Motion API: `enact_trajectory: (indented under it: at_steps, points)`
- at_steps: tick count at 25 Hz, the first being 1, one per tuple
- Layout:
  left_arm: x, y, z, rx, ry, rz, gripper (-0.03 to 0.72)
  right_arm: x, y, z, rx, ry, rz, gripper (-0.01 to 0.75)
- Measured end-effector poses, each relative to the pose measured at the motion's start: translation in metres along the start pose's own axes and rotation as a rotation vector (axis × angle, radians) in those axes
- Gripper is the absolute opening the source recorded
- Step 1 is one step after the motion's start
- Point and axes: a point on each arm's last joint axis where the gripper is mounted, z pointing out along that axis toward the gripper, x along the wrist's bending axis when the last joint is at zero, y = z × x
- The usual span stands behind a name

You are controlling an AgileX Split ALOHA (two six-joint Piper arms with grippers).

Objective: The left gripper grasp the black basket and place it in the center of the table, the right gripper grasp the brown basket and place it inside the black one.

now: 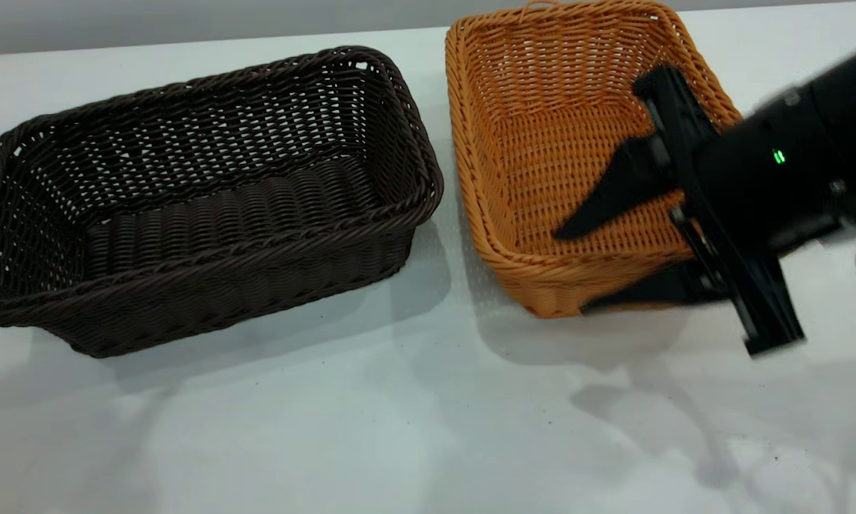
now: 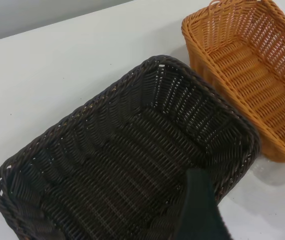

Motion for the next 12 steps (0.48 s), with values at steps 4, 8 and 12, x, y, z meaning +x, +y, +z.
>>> enact_trajectory:
  at_steps: [4,8,12]
  points:
    - [0.0000,-0.0001,0.0000,0.001,-0.001,0.000,0.418,0.0047,0.0025,0.0000,-0.028,0.008,-0.008,0.382]
    - [-0.0001,-0.0001,0.0000,0.001,-0.001,0.000,0.418,0.0046,0.0029,0.0000,-0.032,0.007,0.003,0.382]
    - [-0.0001,-0.0001,0.0000,0.001,-0.001,0.000,0.418,0.0026,0.0071,0.0016,-0.066,-0.007,0.013,0.382]
